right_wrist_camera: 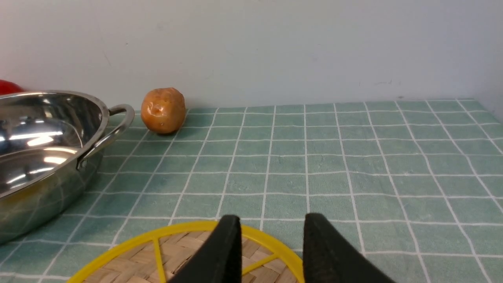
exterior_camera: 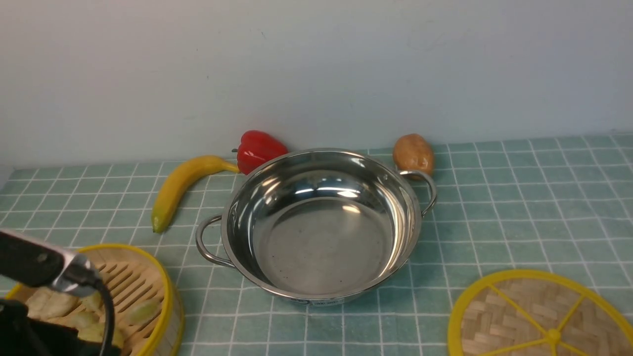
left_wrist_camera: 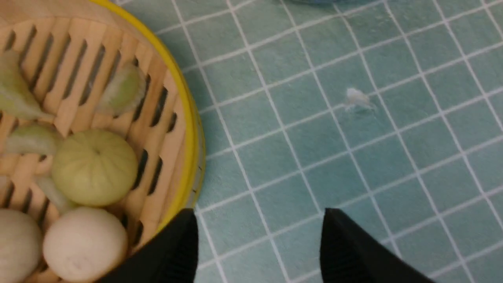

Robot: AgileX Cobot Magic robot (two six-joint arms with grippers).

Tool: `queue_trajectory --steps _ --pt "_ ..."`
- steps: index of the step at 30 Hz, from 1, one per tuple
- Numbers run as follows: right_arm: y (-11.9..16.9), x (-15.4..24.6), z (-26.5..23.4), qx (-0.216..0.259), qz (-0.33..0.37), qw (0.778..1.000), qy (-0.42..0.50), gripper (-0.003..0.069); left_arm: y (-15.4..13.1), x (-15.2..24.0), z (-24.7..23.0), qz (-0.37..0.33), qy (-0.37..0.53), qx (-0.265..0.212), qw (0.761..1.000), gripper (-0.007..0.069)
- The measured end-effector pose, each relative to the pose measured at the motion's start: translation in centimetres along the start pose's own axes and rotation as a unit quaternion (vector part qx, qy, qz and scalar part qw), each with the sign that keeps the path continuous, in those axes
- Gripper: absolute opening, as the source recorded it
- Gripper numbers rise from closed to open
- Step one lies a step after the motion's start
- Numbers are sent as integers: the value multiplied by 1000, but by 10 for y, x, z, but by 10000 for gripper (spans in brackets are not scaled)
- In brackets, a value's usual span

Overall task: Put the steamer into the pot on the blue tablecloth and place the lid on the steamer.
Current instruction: 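Grasp the rim of the steamer basket holding the buns with the left gripper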

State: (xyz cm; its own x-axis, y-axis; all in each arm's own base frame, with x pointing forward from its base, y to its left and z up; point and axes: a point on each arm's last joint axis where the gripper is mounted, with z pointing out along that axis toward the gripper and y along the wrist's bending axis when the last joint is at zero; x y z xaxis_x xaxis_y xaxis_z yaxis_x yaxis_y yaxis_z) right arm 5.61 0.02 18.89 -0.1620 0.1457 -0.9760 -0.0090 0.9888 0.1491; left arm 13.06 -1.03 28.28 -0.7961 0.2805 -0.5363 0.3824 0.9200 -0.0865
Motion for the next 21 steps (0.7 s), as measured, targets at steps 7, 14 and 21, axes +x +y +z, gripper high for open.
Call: queue_trajectory --steps 7,14,21 --pt "0 0 0 0 0 1000 0 243 30 -26 46 -53 87 47 994 519" --pt "0 0 0 0 0 1000 0 243 48 -33 85 -94 132 69 984 461" --pt "0 0 0 0 0 1000 0 243 58 -30 110 -100 160 82 979 335"
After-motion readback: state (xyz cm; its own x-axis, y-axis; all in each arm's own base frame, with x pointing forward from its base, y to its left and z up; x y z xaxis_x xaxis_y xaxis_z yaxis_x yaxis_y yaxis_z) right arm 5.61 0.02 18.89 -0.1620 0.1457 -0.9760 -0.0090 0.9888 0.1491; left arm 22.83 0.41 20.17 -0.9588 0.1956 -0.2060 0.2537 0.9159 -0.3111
